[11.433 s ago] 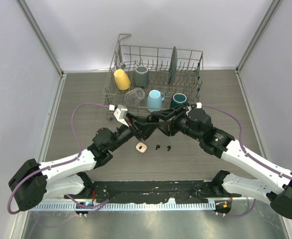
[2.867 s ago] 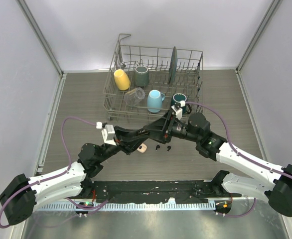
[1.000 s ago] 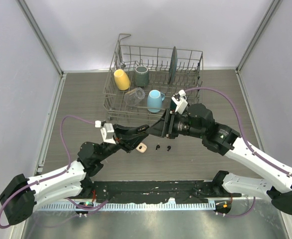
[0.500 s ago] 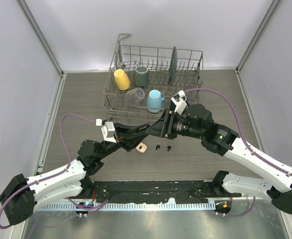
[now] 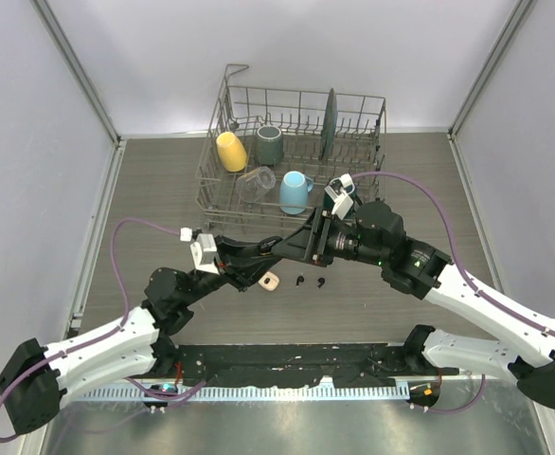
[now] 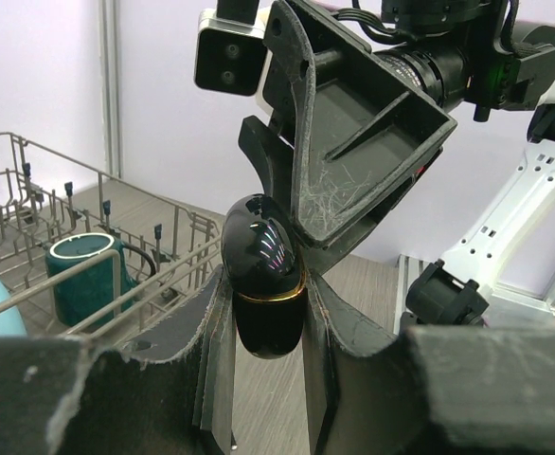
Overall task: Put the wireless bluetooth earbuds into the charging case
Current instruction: Open the charging case.
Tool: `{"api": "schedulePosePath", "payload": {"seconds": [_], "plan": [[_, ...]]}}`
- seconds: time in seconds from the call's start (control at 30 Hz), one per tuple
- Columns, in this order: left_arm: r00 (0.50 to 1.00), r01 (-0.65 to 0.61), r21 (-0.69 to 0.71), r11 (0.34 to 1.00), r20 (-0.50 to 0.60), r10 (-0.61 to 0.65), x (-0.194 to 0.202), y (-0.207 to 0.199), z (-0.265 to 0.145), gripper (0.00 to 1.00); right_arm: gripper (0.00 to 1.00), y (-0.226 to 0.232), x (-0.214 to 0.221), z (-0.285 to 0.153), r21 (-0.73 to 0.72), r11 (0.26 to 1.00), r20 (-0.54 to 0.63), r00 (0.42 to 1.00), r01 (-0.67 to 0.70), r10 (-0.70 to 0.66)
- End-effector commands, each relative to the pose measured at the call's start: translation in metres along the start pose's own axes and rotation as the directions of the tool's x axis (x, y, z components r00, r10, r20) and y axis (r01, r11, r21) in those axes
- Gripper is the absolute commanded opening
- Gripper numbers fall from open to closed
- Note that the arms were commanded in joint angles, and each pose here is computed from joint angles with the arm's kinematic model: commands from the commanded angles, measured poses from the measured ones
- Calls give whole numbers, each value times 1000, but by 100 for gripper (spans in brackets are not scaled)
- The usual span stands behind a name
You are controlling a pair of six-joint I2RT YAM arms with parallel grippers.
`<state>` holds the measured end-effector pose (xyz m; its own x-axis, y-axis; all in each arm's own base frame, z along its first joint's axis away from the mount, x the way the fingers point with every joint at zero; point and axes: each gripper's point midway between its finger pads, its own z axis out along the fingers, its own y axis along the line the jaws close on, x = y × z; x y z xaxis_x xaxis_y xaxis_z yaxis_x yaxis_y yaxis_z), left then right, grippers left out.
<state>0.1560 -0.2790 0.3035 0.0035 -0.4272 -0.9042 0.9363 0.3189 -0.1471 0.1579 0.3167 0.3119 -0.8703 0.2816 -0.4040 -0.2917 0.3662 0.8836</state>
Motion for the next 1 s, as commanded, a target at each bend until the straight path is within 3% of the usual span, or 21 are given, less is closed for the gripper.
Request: {"api": "schedulePosePath", "payload": {"seconds": [0.0,0.53,0.8,0.97], "plan": [[999,-30,120,992,37,26,-16,-26,1,0,52,20,-21,0,-73,997,93,996,7,0],[999,-40,106,994,22,38,-13,-24,-4,0,56,23,-28,-1,-86,996,109,994,-21,30],[998,-54,23,998,35,53,-10,-10,-13,0,57,50,-42,-26,-140,988,183,982,72,-45],[997,-71,-8,997,39,71,-11,-5,-18,0,57,24,-59,-42,32,995,278,955,95,-100]]}}
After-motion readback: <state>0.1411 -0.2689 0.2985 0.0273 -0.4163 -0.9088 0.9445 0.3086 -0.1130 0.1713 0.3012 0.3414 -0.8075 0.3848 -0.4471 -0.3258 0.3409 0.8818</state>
